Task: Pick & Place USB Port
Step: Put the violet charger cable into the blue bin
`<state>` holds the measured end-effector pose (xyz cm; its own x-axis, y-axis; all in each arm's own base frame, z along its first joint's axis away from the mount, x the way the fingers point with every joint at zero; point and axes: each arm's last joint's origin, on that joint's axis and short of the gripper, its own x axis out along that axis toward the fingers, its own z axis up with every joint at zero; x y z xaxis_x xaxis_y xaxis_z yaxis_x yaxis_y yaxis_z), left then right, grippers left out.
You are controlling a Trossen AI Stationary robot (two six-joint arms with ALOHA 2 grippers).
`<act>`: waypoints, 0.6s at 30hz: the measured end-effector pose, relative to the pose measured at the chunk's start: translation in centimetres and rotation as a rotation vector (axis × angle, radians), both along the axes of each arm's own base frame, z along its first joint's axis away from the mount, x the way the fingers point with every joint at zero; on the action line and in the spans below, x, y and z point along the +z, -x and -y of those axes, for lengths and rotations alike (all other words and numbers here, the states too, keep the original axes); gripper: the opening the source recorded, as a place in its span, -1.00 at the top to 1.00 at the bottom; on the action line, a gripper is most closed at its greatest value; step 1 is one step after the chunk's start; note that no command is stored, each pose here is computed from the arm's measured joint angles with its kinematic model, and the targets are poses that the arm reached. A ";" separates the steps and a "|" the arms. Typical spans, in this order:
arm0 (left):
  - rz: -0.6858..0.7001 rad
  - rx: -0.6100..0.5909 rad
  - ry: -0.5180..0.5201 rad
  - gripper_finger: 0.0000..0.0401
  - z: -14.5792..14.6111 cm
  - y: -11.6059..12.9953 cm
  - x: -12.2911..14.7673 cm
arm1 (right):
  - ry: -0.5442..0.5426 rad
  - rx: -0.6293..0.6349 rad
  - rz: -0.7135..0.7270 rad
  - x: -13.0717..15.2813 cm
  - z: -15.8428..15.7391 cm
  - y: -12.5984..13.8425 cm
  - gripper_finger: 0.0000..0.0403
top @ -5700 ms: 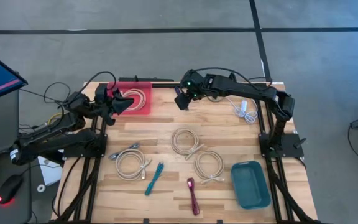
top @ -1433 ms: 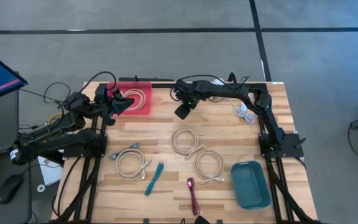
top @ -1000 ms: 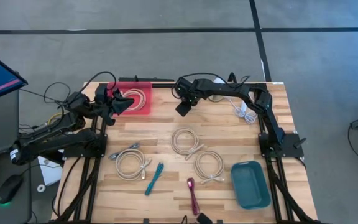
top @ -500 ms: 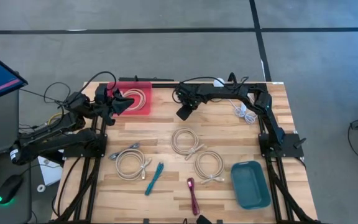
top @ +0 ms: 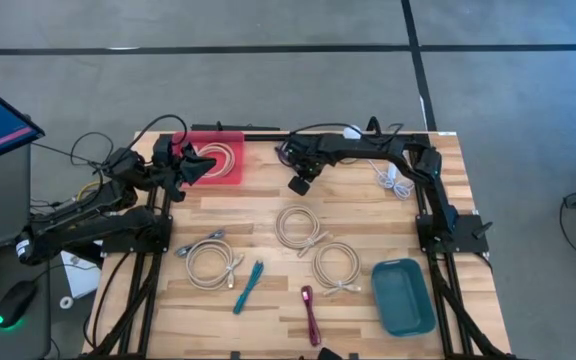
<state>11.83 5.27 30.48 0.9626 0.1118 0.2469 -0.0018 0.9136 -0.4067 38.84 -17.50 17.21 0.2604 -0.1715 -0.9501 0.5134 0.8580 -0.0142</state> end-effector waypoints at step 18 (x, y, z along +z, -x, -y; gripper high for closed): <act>0.000 0.000 0.000 0.77 0.0 0.0 0.0 | 0.087 -0.014 0.211 14.4 -3.0 6.7 1.00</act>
